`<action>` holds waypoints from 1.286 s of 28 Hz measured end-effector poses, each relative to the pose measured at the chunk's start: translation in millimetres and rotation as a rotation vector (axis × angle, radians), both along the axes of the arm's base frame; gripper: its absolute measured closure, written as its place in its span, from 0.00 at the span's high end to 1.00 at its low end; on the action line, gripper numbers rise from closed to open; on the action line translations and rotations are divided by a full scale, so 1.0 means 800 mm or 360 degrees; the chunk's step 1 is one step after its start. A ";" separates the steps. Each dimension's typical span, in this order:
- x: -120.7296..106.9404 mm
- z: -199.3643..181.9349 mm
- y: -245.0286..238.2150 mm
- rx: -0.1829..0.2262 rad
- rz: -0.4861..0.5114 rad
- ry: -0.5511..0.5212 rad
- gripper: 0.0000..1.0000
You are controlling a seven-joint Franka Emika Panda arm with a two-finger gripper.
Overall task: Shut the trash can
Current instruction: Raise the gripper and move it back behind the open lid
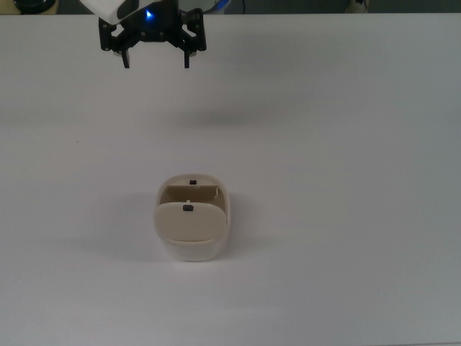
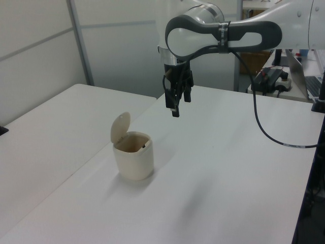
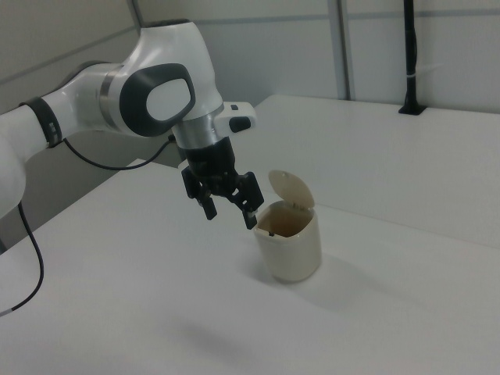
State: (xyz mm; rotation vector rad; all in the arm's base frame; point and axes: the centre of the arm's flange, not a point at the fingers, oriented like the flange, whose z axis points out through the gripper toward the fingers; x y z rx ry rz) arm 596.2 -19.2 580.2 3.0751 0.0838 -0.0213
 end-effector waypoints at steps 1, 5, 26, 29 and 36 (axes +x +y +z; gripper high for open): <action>0.000 0.000 0.000 0.0000 0.0000 0.0000 1.00; 0.000 0.001 0.000 0.0001 0.0054 0.0002 0.94; -0.002 0.004 0.000 0.0001 0.0074 -0.0003 0.11; -0.001 0.004 0.000 0.0001 0.0074 -0.0006 0.10; 0.027 0.020 0.003 0.0000 0.0097 -0.0313 0.09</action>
